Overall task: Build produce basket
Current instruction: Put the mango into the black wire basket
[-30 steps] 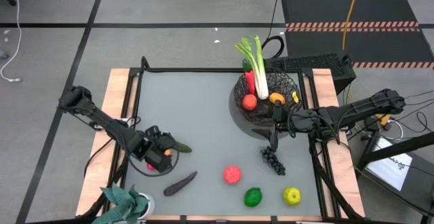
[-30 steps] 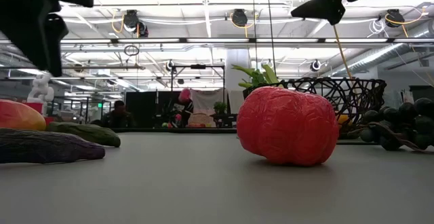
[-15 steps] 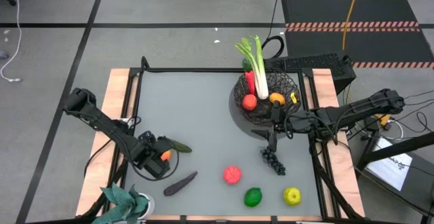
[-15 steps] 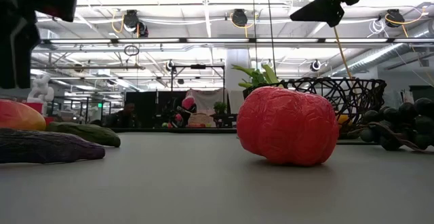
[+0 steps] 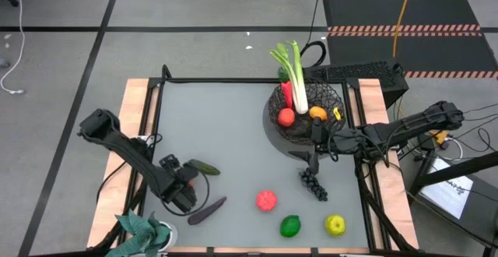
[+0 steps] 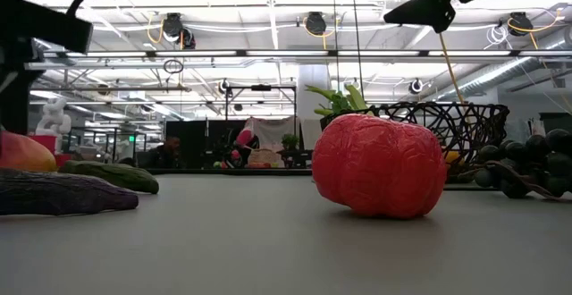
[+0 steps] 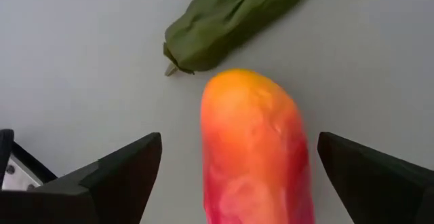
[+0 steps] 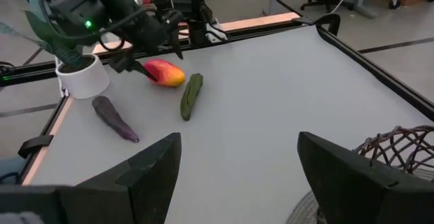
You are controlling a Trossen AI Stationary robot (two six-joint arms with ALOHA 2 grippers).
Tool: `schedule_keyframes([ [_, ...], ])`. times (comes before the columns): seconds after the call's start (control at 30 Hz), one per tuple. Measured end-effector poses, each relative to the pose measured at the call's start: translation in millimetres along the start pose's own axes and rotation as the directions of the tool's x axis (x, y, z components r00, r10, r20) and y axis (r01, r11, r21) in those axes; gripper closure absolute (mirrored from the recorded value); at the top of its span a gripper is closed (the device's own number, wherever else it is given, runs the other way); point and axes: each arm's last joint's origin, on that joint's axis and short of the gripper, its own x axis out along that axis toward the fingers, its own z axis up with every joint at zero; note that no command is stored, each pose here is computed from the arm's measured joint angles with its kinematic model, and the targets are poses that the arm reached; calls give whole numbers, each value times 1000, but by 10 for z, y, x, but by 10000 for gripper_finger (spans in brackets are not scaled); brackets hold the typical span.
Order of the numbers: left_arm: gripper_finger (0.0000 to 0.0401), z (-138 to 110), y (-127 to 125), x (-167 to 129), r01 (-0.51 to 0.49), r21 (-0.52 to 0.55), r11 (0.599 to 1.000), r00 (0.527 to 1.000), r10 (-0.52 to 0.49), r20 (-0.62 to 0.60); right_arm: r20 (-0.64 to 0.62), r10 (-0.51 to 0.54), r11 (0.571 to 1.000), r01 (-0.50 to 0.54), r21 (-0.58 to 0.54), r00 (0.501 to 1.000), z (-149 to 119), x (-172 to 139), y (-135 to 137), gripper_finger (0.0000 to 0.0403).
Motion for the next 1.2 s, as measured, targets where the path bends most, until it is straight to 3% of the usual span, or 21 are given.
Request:
schedule_keyframes([
  [0.23, 30, 10, -68, 64, 1, 3, 1000, 1000, -1, 0, 0, -1, 1000, 1, -9, 1000, 0, 0, 0, 115],
  [0.53, 186, 32, -43, 32, 25, 18, 1000, 999, -24, -33, 2, -5, 1000, 5, -10, 1000, 1, 0, -1, 115],
  [0.63, 221, 89, -49, -115, 81, 11, 997, 997, -81, -10, 3, -6, 1000, 6, -9, 1000, 2, 0, -2, 115],
  [0.77, 229, 211, -61, -498, 200, 49, 979, 975, -203, 93, 6, -15, 1000, 15, -8, 1000, 0, 20, 4, 115],
  [0.93, 199, 430, -23, -1107, 233, 173, 957, 882, -283, 377, 72, -16, 1000, 17, -9, 997, 49, 99, 45, 115],
  [1.07, 195, 584, 51, -1536, 155, 223, 962, 766, -260, 588, 172, 10, 1000, -6, -23, 985, 124, 205, 112, 115],
  [1.2, 206, 733, 63, -1805, 109, 252, 961, 644, -262, 719, 276, 38, 999, -34, -20, 960, 177, 351, 192, 115],
])
